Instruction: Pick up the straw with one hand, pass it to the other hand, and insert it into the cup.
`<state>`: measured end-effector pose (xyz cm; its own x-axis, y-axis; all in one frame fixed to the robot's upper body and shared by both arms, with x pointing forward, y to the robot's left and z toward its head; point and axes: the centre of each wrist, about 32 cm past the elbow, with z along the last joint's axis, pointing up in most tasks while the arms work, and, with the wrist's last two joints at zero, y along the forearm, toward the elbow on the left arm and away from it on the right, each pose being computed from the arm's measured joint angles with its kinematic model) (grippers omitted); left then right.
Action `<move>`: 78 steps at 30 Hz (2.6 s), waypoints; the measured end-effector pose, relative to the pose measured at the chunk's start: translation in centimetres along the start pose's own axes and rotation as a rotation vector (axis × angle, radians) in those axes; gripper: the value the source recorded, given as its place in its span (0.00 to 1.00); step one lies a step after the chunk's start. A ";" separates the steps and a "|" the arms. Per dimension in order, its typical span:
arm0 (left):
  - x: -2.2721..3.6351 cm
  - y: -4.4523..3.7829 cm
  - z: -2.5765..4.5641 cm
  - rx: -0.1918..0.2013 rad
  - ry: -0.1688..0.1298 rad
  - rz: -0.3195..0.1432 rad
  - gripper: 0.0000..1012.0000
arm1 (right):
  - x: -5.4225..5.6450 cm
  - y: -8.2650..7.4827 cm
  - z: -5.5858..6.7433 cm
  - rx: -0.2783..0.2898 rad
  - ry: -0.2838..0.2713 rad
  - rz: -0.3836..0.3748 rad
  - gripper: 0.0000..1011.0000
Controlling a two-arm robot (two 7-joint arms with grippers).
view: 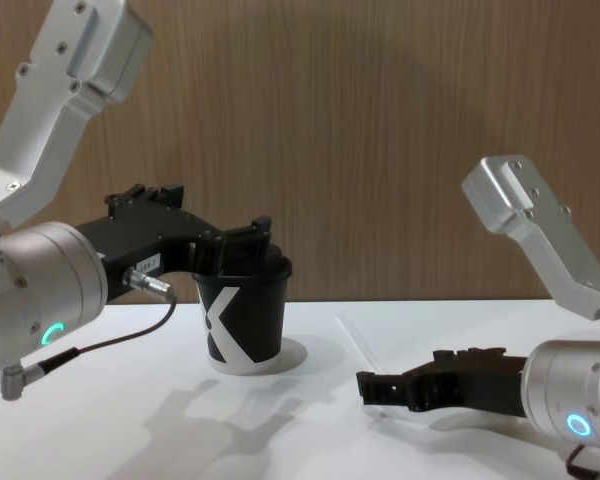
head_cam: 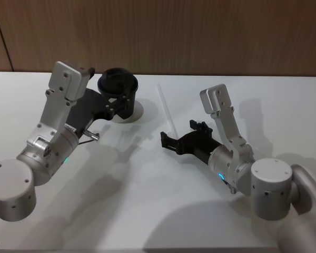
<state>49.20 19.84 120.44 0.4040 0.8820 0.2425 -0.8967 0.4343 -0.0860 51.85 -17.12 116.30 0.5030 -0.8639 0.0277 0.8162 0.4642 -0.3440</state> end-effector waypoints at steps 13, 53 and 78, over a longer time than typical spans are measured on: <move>0.00 0.00 0.00 0.000 0.000 0.000 0.99 | 0.0 0.3 -0.2 0.002 0.006 0.015 1.00; 0.00 0.00 0.00 0.000 0.000 0.000 0.99 | 0.0 0.6 -0.7 -0.020 0.051 0.037 1.00; 0.00 0.00 0.00 0.000 0.000 0.000 0.99 | 0.4 1.5 -0.8 -0.022 0.038 0.041 0.97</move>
<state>49.20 19.84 120.44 0.4040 0.8820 0.2424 -0.8966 0.4343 -0.0859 53.04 -16.91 114.99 0.5247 -0.8510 -0.0226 0.7882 0.4956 -0.3649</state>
